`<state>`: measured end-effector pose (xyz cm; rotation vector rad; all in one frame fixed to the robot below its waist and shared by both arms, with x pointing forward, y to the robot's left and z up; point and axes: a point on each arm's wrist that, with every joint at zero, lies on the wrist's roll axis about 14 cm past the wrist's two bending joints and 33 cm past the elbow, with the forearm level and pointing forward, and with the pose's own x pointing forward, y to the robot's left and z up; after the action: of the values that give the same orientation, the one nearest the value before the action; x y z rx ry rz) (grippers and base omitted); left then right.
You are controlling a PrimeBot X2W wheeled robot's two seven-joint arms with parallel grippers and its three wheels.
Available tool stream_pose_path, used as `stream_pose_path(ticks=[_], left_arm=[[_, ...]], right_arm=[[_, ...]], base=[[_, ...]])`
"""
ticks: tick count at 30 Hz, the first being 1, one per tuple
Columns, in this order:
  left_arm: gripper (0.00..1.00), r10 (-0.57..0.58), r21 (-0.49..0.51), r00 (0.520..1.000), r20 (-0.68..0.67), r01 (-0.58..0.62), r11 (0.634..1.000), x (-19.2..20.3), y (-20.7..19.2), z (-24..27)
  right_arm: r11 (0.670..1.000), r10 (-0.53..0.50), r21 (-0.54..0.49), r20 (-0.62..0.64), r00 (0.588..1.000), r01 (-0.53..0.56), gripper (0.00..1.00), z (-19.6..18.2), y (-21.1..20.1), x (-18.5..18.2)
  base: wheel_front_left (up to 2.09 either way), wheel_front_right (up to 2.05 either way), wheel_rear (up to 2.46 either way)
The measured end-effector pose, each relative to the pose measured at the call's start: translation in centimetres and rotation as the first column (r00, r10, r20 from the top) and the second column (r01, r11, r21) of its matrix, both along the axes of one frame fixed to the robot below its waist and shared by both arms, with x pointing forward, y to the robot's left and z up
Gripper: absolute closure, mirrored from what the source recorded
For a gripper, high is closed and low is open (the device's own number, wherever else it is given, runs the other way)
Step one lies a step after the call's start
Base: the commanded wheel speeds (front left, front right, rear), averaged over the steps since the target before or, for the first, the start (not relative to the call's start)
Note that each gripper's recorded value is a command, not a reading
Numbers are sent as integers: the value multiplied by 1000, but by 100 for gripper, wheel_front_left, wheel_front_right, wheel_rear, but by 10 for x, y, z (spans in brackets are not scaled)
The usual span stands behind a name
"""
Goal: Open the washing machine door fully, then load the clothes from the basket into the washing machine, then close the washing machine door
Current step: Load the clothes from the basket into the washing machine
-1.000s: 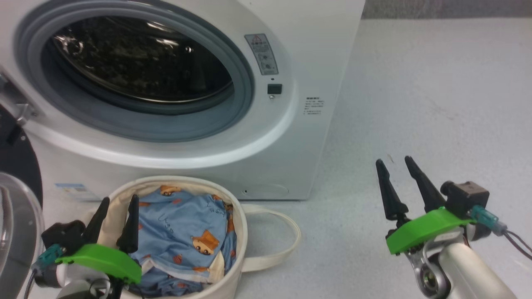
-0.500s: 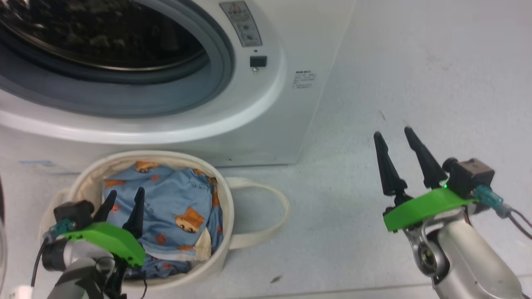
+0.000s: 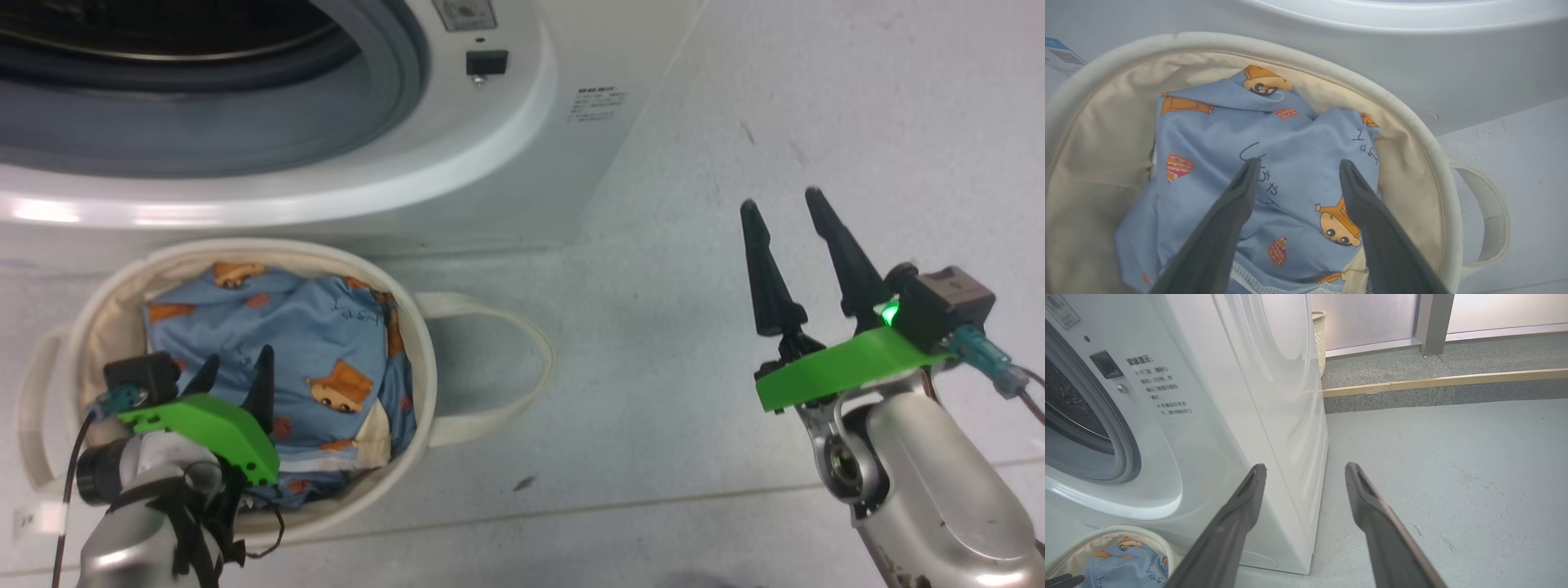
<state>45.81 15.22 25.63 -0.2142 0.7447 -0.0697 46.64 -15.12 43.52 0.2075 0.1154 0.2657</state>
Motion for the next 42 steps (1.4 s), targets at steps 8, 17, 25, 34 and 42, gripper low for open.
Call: stream_pose_path(ticks=[8, 17, 25, 34, 42], left_arm=[[0, -79, -10, 983, -166, 78, 997, -9, -18, -45], [0, -86, -5, 959, -270, 88, 996, 1, -16, -82], [0, -94, -11, 952, -290, 94, 995, 16, -24, -108], [2, -99, -8, 951, -294, 101, 995, 21, -28, -120], [100, -82, -17, 970, -229, 80, 997, 33, -27, -103]], right_arm=[[1000, 8, -26, -25, 1000, -8, 0, -21, -1, 9], [1000, 7, -24, -49, 999, -8, 0, -39, 0, 12], [1000, 15, -22, -88, 996, -17, 0, -63, 4, 13], [1000, -12, -25, -103, 995, 10, 0, -70, -1, 11], [1000, -12, -16, -87, 996, 10, 0, -61, 1, 11]], base=[[0, 0, 0], [0, 0, 0], [0, 0, 0], [0, 0, 0], [0, 0, 0]])
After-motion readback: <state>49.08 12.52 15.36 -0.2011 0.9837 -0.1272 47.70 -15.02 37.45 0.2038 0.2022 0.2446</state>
